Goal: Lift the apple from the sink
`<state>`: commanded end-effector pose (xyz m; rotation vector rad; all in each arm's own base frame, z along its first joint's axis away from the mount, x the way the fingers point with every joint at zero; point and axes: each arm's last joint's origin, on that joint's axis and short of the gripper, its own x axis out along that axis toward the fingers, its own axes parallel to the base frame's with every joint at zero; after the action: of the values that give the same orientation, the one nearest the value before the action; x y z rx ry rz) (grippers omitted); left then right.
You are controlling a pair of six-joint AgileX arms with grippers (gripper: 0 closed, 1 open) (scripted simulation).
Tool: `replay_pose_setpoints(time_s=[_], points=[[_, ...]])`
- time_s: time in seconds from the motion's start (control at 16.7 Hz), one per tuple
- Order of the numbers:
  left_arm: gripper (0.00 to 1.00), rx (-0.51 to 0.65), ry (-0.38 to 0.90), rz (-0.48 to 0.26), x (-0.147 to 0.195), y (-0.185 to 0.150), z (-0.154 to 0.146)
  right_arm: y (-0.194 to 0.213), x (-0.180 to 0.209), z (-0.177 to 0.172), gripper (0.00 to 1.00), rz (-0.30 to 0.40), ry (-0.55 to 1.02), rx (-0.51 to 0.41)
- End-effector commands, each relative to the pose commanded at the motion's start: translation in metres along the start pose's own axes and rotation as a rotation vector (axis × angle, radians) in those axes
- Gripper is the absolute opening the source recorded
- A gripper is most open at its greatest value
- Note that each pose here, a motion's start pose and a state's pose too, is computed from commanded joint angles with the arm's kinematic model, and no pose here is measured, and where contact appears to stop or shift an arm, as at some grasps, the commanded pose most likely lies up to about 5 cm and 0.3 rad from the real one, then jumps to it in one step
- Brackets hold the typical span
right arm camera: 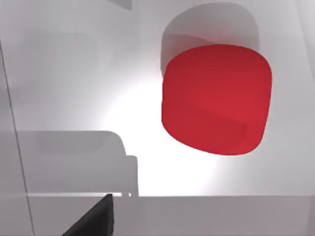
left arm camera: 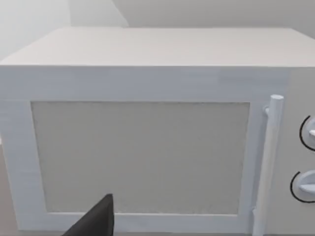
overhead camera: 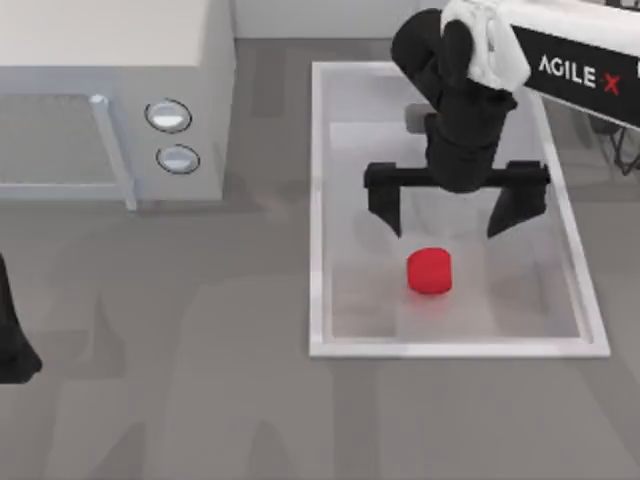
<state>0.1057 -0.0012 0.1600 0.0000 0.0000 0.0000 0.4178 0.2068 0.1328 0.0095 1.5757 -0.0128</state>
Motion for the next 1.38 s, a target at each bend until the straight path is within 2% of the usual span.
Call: replay_pose_setpoints(time_s=[0.48, 0.78, 1.38], points=[[1.0, 0.0, 0.0, 0.0, 0.0, 0.0, 0.0, 0.002, 0.116, -0.001, 1.0, 0.005, -0.011, -0.004], [1.0, 0.0, 0.0, 0.0, 0.0, 0.0, 0.0, 0.001, 0.127, -0.003, 1.0, 0.002, -0.005, -0.004], [1.0, 0.0, 0.0, 0.0, 0.0, 0.0, 0.0, 0.001, 0.127, -0.003, 0.25, 0.002, -0.005, -0.004]])
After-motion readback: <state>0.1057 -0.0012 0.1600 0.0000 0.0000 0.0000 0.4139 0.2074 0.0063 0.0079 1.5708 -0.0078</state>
